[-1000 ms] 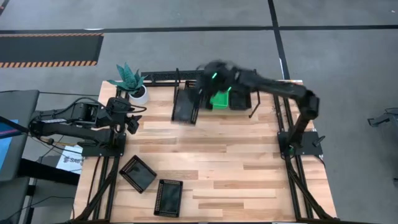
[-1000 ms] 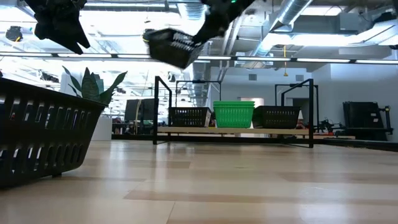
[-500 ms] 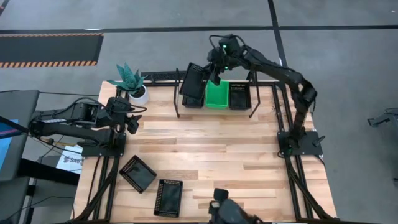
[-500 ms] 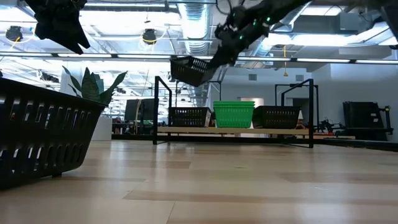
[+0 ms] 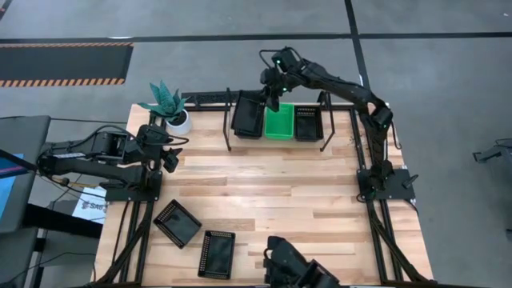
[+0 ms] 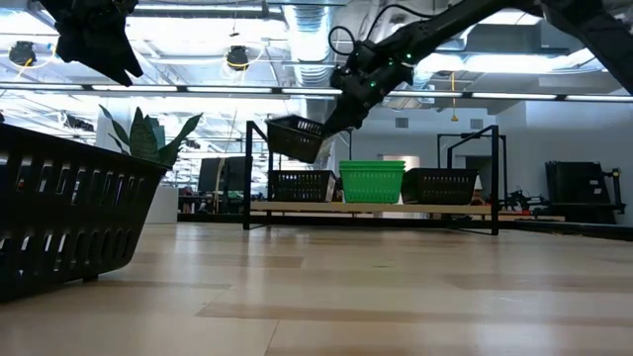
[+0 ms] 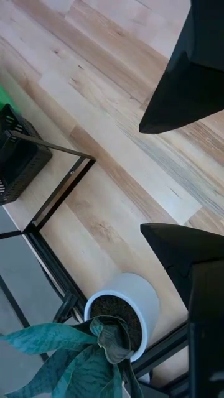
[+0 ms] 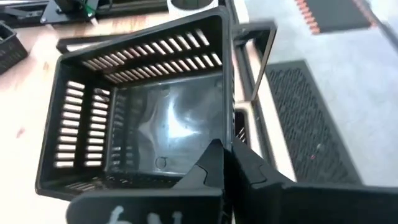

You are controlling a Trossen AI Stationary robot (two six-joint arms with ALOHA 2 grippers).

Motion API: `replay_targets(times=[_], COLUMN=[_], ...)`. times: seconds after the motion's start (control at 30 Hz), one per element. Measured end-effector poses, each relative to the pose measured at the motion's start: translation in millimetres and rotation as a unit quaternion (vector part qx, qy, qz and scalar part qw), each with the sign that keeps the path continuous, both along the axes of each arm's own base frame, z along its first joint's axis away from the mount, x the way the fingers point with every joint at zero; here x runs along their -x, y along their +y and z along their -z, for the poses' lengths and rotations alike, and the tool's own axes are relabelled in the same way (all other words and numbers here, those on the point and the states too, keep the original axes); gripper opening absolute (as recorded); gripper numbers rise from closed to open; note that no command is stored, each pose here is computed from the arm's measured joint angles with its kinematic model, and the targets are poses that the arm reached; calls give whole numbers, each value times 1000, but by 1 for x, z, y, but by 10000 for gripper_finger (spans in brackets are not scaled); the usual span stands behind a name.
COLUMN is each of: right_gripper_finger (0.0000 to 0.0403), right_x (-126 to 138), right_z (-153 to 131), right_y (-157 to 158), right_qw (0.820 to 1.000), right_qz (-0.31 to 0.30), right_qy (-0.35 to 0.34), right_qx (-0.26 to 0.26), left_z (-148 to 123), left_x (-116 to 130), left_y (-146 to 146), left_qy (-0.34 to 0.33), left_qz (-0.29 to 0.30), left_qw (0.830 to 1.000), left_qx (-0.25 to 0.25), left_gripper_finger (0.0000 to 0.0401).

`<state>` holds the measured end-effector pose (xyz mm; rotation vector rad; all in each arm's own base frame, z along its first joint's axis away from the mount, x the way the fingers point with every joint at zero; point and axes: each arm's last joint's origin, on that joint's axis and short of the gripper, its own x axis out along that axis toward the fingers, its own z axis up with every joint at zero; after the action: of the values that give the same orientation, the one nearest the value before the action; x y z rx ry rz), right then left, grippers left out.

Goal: Stack baskets on shelf by color
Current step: Stack the black basket on top of the black basket on the shelf

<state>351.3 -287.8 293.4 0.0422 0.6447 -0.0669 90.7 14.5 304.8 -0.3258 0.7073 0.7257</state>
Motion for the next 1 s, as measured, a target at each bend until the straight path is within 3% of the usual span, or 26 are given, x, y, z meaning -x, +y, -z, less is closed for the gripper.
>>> replay_targets(times=[0.57,1.0], right_gripper_finger=[23,51], right_x=[6,0], right_z=[4,3], right_y=[2,6], right_qw=[999,998], right_qz=[-13,-8], right_qy=[34,44], right_qx=[3,45], left_z=[0,0], left_x=[0,0], left_y=[0,0], left_qy=[3,3], left_qz=[1,-1], left_qw=[1000,1000], left_qx=[-8,-11], left_gripper_finger=[236,236])
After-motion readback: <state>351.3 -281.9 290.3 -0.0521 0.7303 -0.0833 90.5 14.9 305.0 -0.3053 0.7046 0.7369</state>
